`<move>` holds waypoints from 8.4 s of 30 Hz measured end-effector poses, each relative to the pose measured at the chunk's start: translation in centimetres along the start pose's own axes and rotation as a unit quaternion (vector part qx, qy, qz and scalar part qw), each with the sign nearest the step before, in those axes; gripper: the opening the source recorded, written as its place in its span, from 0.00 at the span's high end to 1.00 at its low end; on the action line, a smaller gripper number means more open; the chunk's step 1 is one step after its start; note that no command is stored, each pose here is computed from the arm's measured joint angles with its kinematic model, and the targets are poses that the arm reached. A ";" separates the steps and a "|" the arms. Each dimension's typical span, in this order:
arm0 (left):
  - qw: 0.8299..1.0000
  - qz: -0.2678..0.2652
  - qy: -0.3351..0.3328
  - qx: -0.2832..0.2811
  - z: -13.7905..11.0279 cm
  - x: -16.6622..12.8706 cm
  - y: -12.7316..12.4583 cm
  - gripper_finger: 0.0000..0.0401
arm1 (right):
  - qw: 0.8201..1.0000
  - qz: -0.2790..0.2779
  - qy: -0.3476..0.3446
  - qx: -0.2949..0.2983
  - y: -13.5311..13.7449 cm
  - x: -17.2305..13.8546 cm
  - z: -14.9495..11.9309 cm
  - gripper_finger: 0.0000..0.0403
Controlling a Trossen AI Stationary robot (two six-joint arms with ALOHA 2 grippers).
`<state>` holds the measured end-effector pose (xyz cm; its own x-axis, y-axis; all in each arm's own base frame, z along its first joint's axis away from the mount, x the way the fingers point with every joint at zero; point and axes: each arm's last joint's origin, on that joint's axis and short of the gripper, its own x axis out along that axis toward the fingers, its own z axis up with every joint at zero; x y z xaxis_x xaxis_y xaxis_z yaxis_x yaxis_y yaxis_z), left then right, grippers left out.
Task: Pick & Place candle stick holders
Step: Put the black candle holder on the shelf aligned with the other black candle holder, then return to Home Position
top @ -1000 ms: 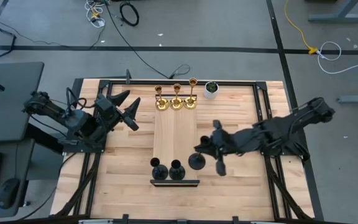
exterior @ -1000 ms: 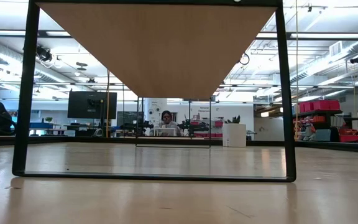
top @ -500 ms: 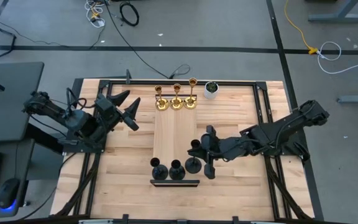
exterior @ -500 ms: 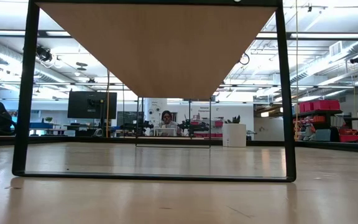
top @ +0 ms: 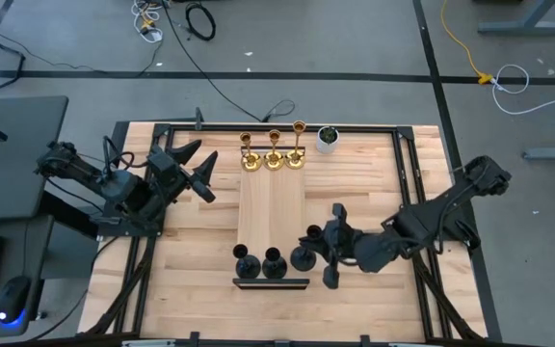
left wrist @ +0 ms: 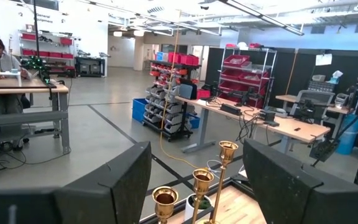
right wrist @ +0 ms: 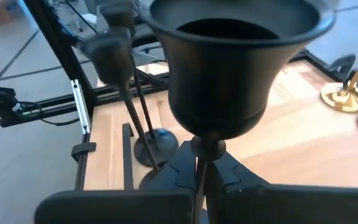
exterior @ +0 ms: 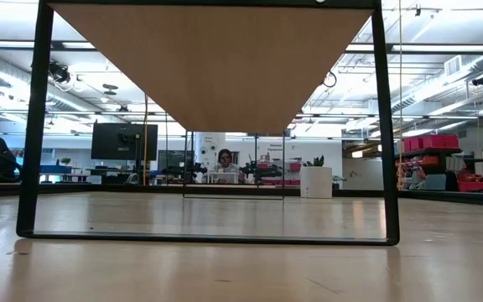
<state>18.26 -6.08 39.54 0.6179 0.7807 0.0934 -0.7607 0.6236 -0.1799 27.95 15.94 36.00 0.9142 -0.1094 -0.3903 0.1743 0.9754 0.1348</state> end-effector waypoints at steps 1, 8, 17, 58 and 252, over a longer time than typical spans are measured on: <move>1.000 0.000 0.000 0.000 0.0 0.0 0.0 0.37 | 1.000 -0.001 0.001 0.004 0.1 0.0 -0.3 1.00; 1.000 0.000 0.000 0.000 0.0 0.0 0.0 0.37 | 1.000 0.005 -0.010 0.020 0.3 0.7 -2.0 1.00; 1.000 0.000 0.000 0.000 0.0 0.0 0.0 0.37 | 0.999 0.017 -0.010 0.034 0.5 0.9 -2.7 1.00; 1.000 0.000 0.000 0.001 0.0 0.0 0.0 0.37 | 1.000 0.014 -0.002 0.018 1.0 2.7 -3.5 1.00; 0.845 -0.298 0.303 -0.325 -21.9 -6.4 11.7 0.37 | 0.960 -0.121 -0.250 0.047 -20.8 -8.3 -20.8 0.46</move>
<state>9.78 -4.65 15.43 0.9908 0.0492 -0.1262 -0.1307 0.5912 -0.7959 9.11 0.57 17.49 0.8997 -0.4321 0.0615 0.4149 0.8906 0.1863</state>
